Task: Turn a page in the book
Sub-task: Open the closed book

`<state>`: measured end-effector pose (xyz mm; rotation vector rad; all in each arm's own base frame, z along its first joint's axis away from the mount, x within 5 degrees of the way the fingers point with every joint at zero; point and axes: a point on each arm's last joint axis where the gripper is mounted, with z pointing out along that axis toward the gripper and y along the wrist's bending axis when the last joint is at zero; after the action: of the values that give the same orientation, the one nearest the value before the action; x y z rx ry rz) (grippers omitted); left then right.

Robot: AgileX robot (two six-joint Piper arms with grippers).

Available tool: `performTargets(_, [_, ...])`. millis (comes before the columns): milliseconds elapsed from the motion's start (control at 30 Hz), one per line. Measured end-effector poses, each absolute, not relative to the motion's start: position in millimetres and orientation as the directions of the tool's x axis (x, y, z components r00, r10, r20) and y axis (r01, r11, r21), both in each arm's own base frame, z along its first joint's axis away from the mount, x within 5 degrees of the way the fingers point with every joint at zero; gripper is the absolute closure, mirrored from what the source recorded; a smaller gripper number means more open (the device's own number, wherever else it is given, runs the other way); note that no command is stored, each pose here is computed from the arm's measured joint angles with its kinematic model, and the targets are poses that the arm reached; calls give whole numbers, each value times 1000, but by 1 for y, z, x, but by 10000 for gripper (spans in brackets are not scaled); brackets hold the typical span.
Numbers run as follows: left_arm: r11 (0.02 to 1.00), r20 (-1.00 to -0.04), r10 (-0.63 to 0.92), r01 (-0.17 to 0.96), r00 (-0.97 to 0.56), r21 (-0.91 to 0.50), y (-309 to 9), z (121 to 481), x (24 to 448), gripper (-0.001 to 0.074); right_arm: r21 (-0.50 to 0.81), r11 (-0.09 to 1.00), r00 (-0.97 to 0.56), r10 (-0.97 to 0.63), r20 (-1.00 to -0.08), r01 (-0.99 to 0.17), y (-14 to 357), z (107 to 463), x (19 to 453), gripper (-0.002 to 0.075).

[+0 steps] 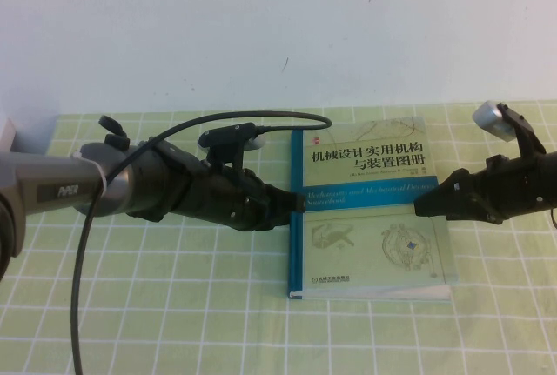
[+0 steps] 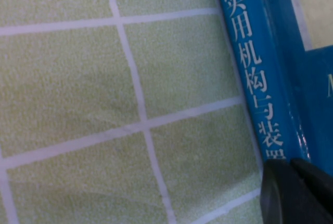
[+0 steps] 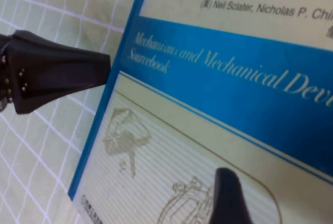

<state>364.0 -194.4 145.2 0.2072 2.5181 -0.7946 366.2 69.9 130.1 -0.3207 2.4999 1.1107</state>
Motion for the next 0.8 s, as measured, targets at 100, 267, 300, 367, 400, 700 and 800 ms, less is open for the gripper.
performTargets(100, [818, -494, -2, 283, -869, -500, -194, 145, 364, 739, 669, 651, -900, -53, -433, -360, 71, 131, 366, 307])
performTargets(267, [812, -488, 5, 288, -873, -507, -193, 145, 364, 739, 713, 602, -901, -26, -433, -360, 74, 138, 367, 307])
performTargets(300, [811, -489, 10, 293, -872, -506, -194, 145, 364, 739, 721, 588, -899, -26, -436, -366, 75, 141, 368, 307])
performTargets(367, [810, -489, 11, 295, -872, -507, -194, 145, 363, 739, 731, 564, -895, -33, -445, -385, 77, 146, 369, 307])
performTargets(400, [810, -489, 11, 295, -872, -507, -194, 145, 363, 739, 730, 557, -890, -35, -455, -396, 77, 150, 370, 307])
performTargets(700, [797, -478, 27, 307, -878, -520, -195, 145, 361, 739, 718, 498, -845, -58, -531, -486, 81, 184, 373, 307])
performTargets(800, [796, -477, 28, 308, -879, -521, -195, 146, 361, 739, 717, 490, -841, -64, -538, -496, 83, 187, 373, 307])
